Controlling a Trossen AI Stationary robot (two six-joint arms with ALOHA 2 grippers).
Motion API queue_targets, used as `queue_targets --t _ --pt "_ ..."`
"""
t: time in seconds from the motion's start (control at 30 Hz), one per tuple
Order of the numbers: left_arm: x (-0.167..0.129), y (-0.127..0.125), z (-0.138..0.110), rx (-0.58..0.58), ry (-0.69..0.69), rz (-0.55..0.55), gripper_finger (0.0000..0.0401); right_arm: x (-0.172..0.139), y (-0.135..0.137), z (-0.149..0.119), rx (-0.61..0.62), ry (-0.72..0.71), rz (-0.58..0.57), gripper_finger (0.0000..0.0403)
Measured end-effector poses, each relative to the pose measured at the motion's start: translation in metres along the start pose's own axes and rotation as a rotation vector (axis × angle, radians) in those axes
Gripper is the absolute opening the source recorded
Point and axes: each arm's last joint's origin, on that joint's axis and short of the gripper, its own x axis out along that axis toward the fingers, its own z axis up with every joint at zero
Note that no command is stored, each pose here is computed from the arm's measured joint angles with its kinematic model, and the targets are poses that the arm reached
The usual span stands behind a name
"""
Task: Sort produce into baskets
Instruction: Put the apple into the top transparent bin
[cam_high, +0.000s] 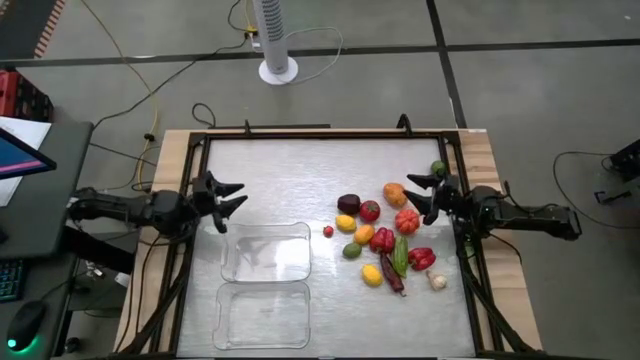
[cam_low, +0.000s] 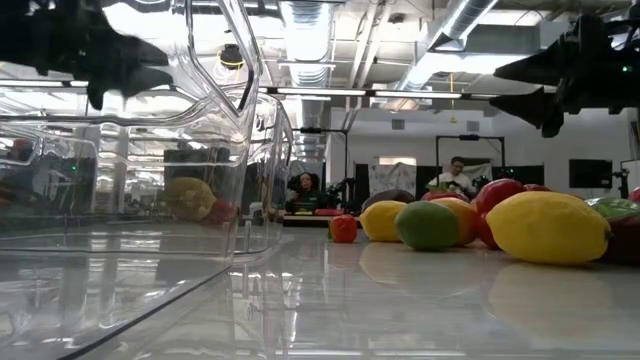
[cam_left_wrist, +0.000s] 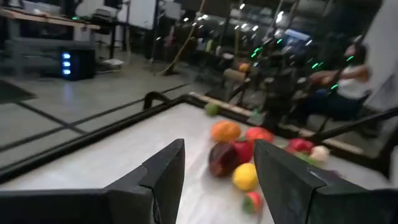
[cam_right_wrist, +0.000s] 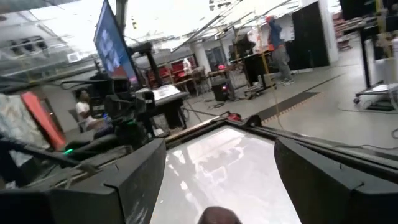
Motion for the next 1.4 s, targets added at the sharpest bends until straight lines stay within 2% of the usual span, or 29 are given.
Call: queue_targets --t 0.17,0.37,0.57,0.7,0.87,1.0,1.13,1.27,1.4 --pt "0.027 -0.007 0.008 0.079 0.14 0.009 0.0178 0.0 -0.004 0.001 0.043 -0.024 -0.074 0.0327" --pt "0.068 -0.013 0.023 0.172 0.289 -0.038 0.0178 0.001 -0.003 0.001 0.081 -0.014 -0.048 0.0327" --pt "0.112 -0.012 0.033 0.17 0.393 -0.073 0.0178 0.005 -0.002 -0.006 0.099 0.062 -0.029 0.0327" --pt "0.14 -0.014 0.032 0.209 0.446 -0.077 0.0178 0.011 -0.002 -0.012 0.067 0.156 -0.058 0.0327" --pt "0.173 -0.021 0.033 0.293 0.477 -0.075 0.0178 0.025 0.006 -0.003 -0.006 0.239 -0.078 0.0327" --pt "0.2 -0.027 0.036 0.309 0.51 -0.076 0.0178 0.039 0.012 -0.005 -0.068 0.395 -0.11 0.0327" --pt "0.22 -0.032 0.041 0.313 0.576 -0.082 0.0178 0.059 0.02 -0.005 -0.161 0.616 -0.161 0.0327" --pt "0.237 -0.037 0.045 0.341 0.573 -0.091 0.0178 0.082 0.03 -0.002 -0.263 0.782 -0.172 0.0327" --pt "0.259 -0.041 0.043 0.34 0.6 -0.088 0.0179 0.097 0.033 -0.008 -0.308 0.834 -0.174 0.0327"
